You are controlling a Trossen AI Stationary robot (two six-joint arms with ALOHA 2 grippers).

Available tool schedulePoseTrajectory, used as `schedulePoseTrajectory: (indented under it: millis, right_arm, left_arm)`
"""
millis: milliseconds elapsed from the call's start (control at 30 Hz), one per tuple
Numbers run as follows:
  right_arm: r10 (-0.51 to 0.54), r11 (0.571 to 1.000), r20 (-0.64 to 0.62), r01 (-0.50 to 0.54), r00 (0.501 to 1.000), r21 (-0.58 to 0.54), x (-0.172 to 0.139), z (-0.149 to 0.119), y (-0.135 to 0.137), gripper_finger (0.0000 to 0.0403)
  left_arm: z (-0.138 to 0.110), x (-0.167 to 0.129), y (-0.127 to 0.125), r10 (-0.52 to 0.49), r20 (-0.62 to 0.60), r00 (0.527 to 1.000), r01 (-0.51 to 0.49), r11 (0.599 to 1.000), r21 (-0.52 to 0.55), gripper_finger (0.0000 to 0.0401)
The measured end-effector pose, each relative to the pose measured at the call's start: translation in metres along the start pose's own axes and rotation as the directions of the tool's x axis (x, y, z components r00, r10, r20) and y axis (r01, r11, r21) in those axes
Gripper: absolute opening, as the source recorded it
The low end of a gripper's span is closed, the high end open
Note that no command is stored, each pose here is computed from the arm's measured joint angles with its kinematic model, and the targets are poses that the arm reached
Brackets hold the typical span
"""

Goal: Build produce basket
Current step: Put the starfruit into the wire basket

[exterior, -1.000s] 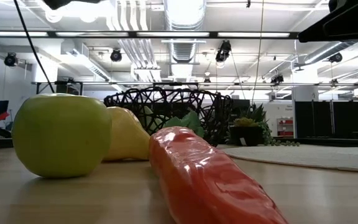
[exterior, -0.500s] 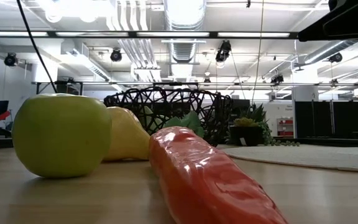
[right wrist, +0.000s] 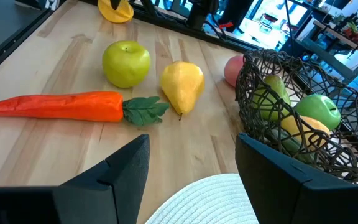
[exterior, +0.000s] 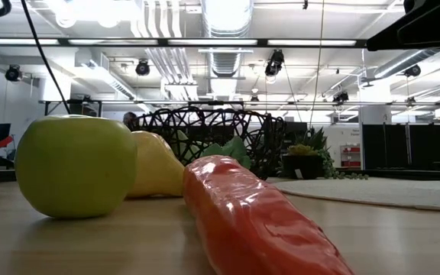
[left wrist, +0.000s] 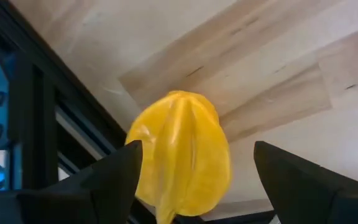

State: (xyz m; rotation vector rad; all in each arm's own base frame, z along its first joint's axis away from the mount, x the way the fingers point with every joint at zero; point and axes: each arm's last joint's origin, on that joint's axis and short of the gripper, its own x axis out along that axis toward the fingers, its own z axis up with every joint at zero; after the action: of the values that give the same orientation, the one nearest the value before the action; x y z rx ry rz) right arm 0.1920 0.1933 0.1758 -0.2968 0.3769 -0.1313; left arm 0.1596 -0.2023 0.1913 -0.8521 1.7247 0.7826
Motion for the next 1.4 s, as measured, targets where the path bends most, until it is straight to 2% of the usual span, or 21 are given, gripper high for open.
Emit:
schedulePoseTrajectory:
  millis: [100,267,433,600,733,1000,1100,1400]
  right_arm:
    - [0.000,1.000,0.000,0.000,1.000,0.000,0.000,0.000,0.000,0.0224]
    - [-0.001,1.000,-0.003,0.001,1.000,-0.004,0.000,-0.002,0.000,0.0224]
    - [-0.001,1.000,-0.007,0.001,1.000,-0.008,0.000,-0.004,-0.001,0.0224]
    - [-0.002,1.000,-0.007,0.002,1.000,-0.007,0.000,-0.004,-0.001,0.0224]
    - [-0.001,1.000,-0.007,0.001,1.000,-0.007,0.000,-0.004,-0.001,0.0224]
    - [-0.001,1.000,-0.007,0.001,1.000,-0.006,0.000,-0.004,-0.001,0.0224]
    - [-0.001,1.000,-0.005,0.001,1.000,-0.004,0.000,-0.004,-0.001,0.0224]
    - [0.000,1.000,-0.003,0.000,1.000,-0.002,0.000,-0.004,-0.001,0.0224]
  left_arm:
    - [-0.001,0.005,-0.005,-0.009,-0.004,1.000,0.009,1.000,0.006,0.0290]
    - [-0.001,0.019,-0.011,0.043,-0.023,0.999,-0.043,0.999,0.003,0.0290]
    - [0.001,0.031,-0.013,0.122,-0.039,0.992,-0.117,0.987,0.111,0.0290]
    - [0.001,0.041,-0.017,0.157,-0.085,0.984,-0.141,0.976,0.169,0.0276]
    - [0.000,0.042,-0.017,0.163,-0.101,0.981,-0.142,0.972,0.187,0.0235]
    - [-0.003,0.032,-0.018,0.128,-0.109,0.986,-0.105,0.974,0.199,0.0099]
    - [-0.004,0.029,-0.020,0.115,-0.106,0.988,-0.092,0.975,0.204,0.0062]
    - [-0.008,0.020,-0.027,0.060,-0.050,0.997,-0.047,0.974,0.221,0.0043]
